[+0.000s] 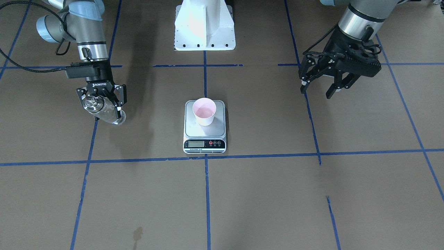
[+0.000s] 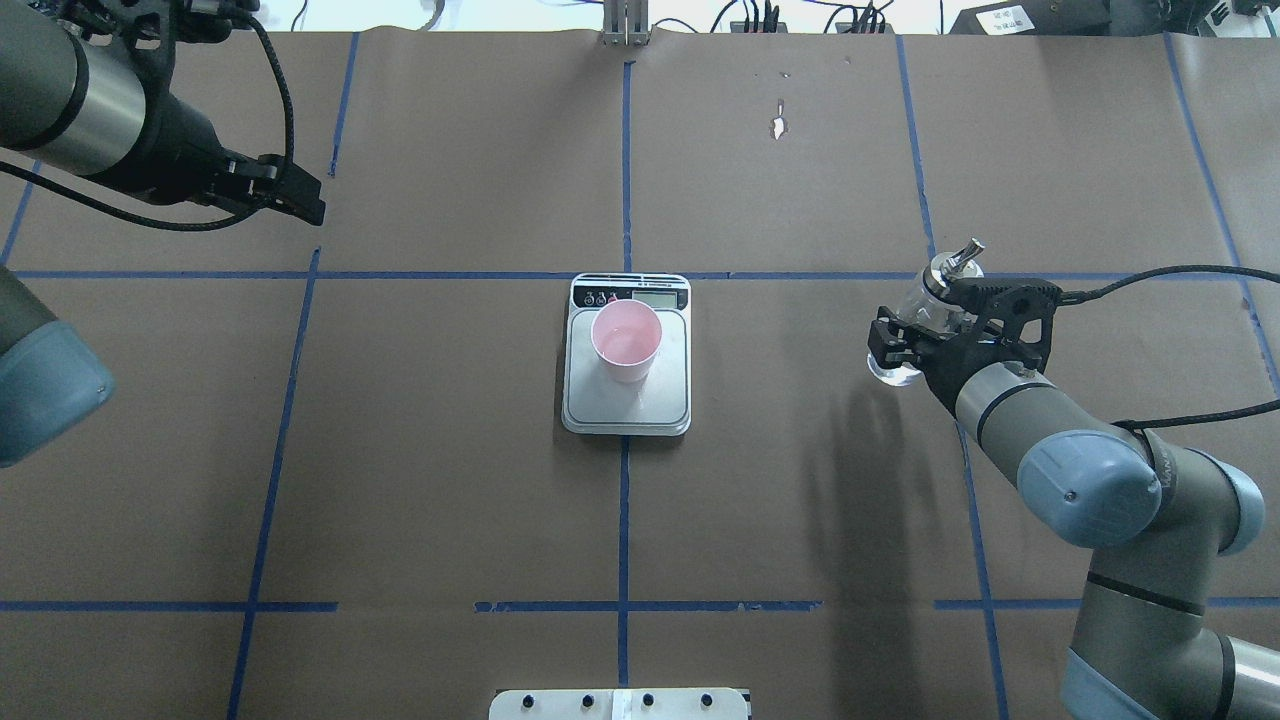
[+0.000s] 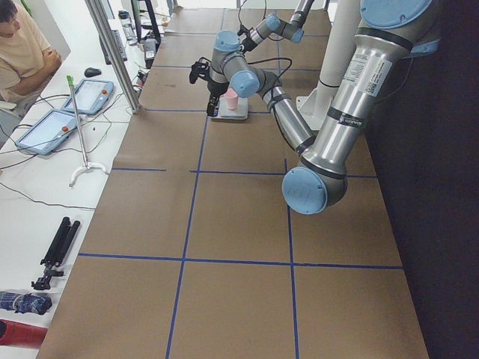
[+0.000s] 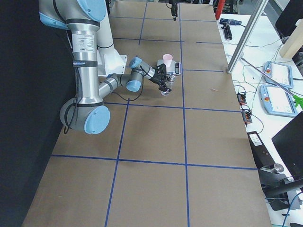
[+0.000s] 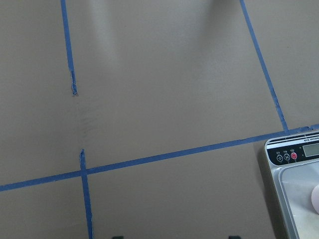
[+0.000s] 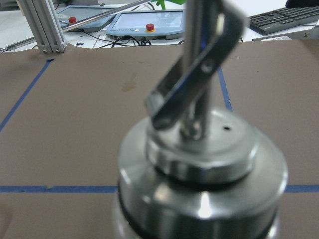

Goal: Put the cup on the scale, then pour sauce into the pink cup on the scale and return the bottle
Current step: 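Carry the glass bottle back to its starting spot with the right gripper, then lower the glass bottle onto the table with the right gripper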

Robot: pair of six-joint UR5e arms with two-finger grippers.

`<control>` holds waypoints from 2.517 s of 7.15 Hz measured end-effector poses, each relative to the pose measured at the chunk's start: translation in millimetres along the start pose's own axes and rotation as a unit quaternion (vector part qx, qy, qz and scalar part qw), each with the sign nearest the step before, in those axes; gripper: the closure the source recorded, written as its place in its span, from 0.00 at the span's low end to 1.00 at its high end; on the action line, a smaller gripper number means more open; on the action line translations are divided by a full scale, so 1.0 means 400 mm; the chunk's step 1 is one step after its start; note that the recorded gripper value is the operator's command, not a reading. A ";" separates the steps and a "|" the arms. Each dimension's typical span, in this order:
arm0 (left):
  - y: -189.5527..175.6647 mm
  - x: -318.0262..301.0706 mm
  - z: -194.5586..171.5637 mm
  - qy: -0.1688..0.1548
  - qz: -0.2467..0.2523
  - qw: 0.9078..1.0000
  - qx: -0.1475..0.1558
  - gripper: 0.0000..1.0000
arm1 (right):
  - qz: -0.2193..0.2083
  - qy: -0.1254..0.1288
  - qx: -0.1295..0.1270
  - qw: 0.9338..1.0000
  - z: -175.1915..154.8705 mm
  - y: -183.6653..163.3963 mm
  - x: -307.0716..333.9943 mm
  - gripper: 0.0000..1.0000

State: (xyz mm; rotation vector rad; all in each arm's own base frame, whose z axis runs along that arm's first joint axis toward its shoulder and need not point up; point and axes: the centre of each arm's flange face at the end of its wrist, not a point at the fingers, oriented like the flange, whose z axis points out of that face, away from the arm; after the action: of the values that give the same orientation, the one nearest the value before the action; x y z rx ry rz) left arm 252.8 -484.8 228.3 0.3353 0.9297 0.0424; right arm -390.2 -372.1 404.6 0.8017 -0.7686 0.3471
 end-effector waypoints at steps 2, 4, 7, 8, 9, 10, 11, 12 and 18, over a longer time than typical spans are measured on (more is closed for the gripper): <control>0.007 0.007 -0.014 0.004 -0.009 1.000 0.003 0.24 | 0.002 0.020 0.030 0.999 0.013 0.012 0.039 1.00; 0.007 0.016 -0.020 0.009 -0.011 1.000 0.002 0.24 | 0.004 0.025 0.056 0.998 0.003 0.030 0.032 1.00; 0.008 0.020 -0.022 0.012 -0.013 1.000 0.000 0.24 | 0.002 0.036 0.056 0.998 0.021 0.088 0.040 1.00; 0.008 0.021 -0.023 0.012 -0.013 1.000 0.000 0.24 | 0.001 0.039 0.056 0.998 0.028 0.096 0.046 1.00; 0.008 0.021 -0.023 0.013 -0.013 1.000 0.000 0.24 | 0.000 0.041 0.057 0.998 0.031 0.098 0.049 1.00; 0.007 0.022 -0.022 0.013 -0.012 1.000 0.000 0.24 | 0.000 0.043 0.059 0.997 0.033 0.099 0.052 1.00; 0.007 0.022 -0.022 0.013 -0.012 1.000 0.000 0.24 | 0.001 0.045 0.060 0.997 0.033 0.100 0.058 1.00; 0.008 0.023 -0.022 0.013 -0.012 1.000 0.000 0.24 | 0.002 0.048 0.060 0.997 0.034 0.102 0.066 1.00; 0.007 0.025 -0.025 0.013 -0.012 1.000 0.002 0.24 | -0.004 0.057 0.055 0.997 0.049 0.124 0.089 1.00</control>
State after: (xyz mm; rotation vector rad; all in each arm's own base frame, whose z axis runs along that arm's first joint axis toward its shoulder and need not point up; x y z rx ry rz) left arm 251.0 -477.7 215.8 0.3279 0.9604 0.0241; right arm -402.5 -354.2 464.7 0.8803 -0.6440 0.4271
